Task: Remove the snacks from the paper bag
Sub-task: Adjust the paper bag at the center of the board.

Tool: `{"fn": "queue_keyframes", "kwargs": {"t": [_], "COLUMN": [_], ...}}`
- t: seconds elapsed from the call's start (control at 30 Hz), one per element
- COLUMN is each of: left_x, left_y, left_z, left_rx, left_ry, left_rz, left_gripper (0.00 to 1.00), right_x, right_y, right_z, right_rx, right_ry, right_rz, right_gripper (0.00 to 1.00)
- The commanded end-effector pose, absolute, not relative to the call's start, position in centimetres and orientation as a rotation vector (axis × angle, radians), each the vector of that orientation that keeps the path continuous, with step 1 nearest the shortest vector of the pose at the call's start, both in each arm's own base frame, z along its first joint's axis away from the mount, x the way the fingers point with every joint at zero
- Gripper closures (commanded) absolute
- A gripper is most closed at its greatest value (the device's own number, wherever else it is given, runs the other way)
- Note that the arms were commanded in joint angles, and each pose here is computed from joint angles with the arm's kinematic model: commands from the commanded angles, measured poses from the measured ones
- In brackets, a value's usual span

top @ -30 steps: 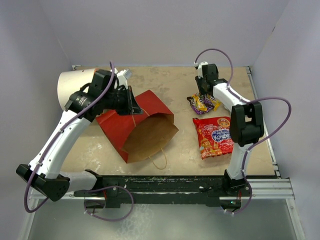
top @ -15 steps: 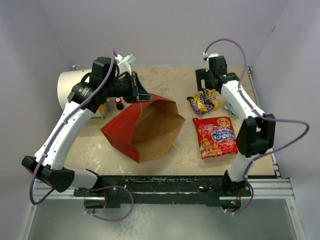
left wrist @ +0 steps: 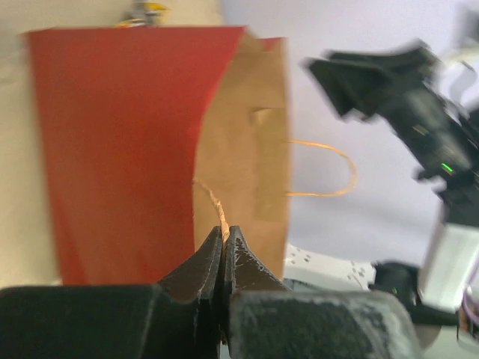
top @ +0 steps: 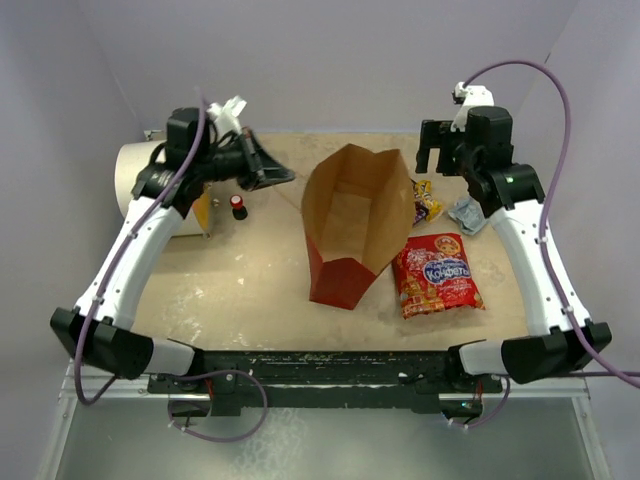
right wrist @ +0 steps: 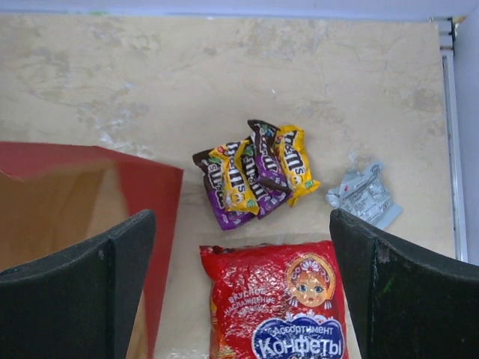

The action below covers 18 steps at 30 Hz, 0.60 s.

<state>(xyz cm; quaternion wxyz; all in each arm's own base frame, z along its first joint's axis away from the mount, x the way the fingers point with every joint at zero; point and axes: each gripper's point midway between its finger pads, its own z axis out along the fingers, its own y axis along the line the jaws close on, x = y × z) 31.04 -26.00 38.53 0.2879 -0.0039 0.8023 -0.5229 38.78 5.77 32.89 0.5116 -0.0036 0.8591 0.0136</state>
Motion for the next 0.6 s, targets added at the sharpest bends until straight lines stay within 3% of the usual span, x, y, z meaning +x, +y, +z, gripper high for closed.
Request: {"fn": "queue_keyframes", "kwargs": {"t": [0.0, 0.17, 0.43, 0.57], "left_x": [30.6, 29.7, 29.6, 29.3], "left_y": [-19.5, -16.6, -15.9, -15.4], "left_z": [34.9, 30.6, 31.9, 31.8], "left_rx": [-0.240, -0.321, -0.298, -0.292], "left_ry": [2.182, 2.308, 2.267, 2.281], "left_rz": [-1.275, -1.138, -1.079, -1.029], "left_gripper": [0.99, 0.99, 0.95, 0.81], "right_x": [37.5, 36.9, 36.1, 35.5], "right_y": [6.6, 7.1, 8.1, 8.1], "right_z": [35.9, 38.8, 41.4, 41.3], "right_rx": [-0.028, -0.063, -0.087, -0.066], "right_ry": [1.984, 1.909, 1.840, 1.857], "right_rz": [0.109, 0.147, 0.223, 0.242], "right_gripper": [0.00, 0.00, 0.00, 0.00]}}
